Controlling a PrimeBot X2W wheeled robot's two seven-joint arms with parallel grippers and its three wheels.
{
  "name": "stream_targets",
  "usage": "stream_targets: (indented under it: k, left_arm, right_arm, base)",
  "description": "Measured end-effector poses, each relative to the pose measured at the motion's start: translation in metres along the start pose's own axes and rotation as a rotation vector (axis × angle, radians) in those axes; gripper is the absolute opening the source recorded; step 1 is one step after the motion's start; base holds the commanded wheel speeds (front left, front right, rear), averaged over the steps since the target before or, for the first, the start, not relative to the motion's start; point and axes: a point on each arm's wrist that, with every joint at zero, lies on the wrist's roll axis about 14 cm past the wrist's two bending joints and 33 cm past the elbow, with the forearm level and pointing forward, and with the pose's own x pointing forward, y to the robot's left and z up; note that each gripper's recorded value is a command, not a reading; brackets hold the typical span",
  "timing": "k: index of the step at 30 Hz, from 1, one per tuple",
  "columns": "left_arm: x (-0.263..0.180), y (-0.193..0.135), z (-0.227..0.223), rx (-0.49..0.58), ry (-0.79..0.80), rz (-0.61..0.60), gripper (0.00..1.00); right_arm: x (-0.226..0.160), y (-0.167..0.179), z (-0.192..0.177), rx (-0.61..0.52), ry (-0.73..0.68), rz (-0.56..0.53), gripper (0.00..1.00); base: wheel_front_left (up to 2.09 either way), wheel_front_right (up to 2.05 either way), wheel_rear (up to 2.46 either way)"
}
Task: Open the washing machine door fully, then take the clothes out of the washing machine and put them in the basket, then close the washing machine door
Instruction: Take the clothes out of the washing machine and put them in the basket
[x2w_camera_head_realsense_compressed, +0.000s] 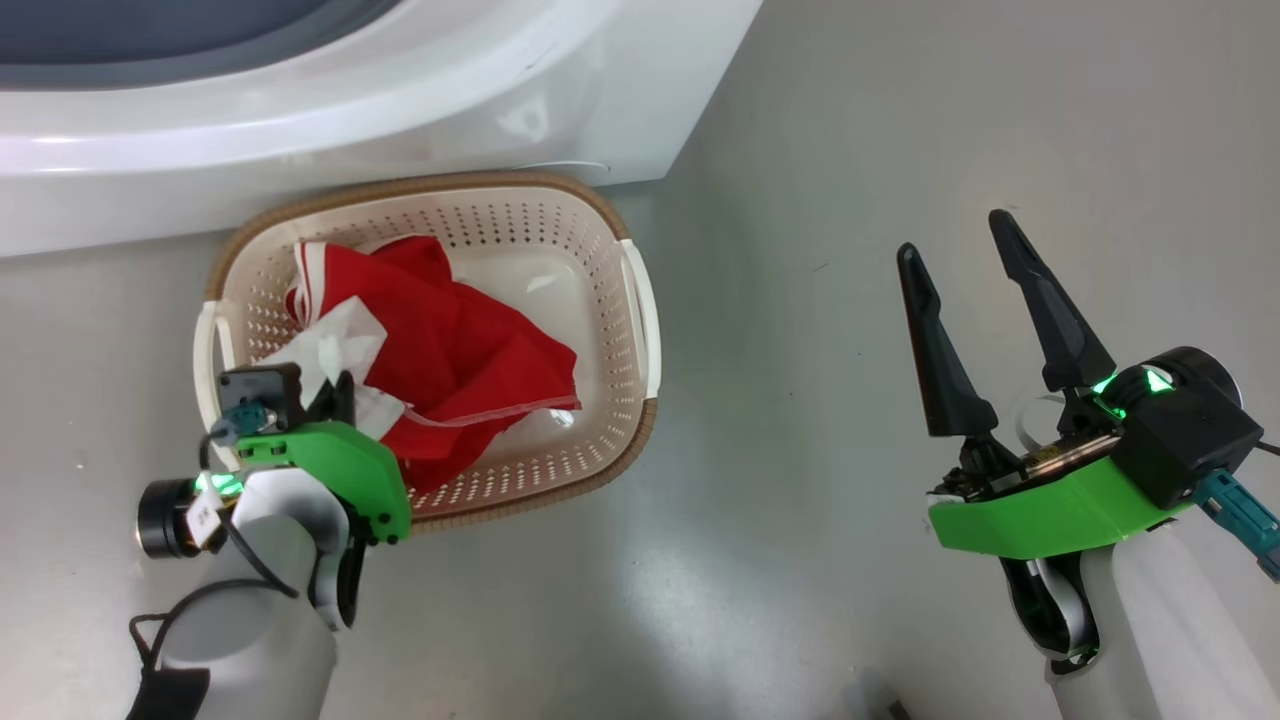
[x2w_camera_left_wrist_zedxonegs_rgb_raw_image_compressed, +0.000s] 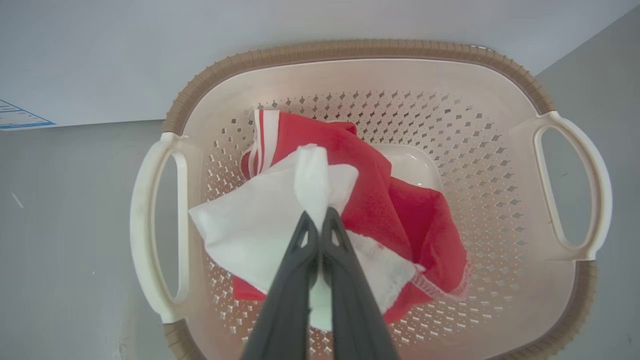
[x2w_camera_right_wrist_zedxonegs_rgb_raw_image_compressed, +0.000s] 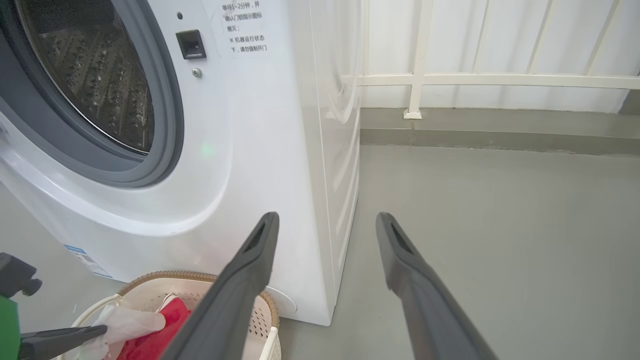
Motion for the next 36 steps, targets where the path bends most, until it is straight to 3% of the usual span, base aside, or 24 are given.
stream_targets:
  k: [1, 2, 4, 5, 6, 7, 20, 27, 36]
  left_arm:
    - [0.001, 0.000, -0.001, 0.001, 0.003, -0.002, 0.09]
    - [0.003, -0.001, -0.003, -0.004, 0.011, -0.006, 0.26]
    - [0.006, -0.003, -0.004, -0.006, 0.014, -0.009, 0.51]
    - [0.007, -0.004, -0.004, -0.006, 0.015, -0.014, 0.57]
    - [0.008, -0.003, -0.004, -0.006, 0.017, -0.012, 0.75]
    - [0.008, -0.003, -0.003, -0.009, 0.015, -0.009, 1.00]
    - [0.002, -0.005, 0.026, -0.025, -0.081, -0.022, 1.00]
    - [-0.014, -0.015, 0.086, -0.064, -0.277, -0.059, 1.00]
    - [-0.063, -0.008, 0.120, -0.095, -0.465, -0.049, 1.00]
  right_arm:
    - [0.000, -0.001, 0.000, 0.002, 0.000, -0.003, 1.00]
    - [-0.001, -0.002, 0.000, 0.005, 0.001, -0.007, 1.00]
    - [-0.002, -0.004, 0.000, 0.002, 0.003, -0.012, 1.00]
    - [-0.002, -0.005, 0.000, 0.002, 0.004, -0.014, 1.00]
    - [-0.003, -0.006, 0.000, 0.001, 0.004, -0.017, 1.00]
    - [-0.003, -0.007, 0.000, 0.000, 0.004, -0.020, 1.00]
    - [-0.002, -0.008, -0.001, 0.005, 0.008, -0.028, 1.00]
    - [0.000, -0.002, 0.006, -0.031, -0.007, -0.008, 1.00]
    - [-0.002, 0.004, 0.029, -0.055, -0.056, 0.006, 1.00]
  base:
    - [0.00, 0.00, 0.00]
    - [0.00, 0.00, 0.00]
    - [0.00, 0.00, 0.00]
    - [0.00, 0.00, 0.00]
    - [0.00, 0.00, 0.00]
    - [0.00, 0.00, 0.00]
    - [0.00, 0.00, 0.00]
    - [0.00, 0.00, 0.00]
    - [0.00, 0.00, 0.00]
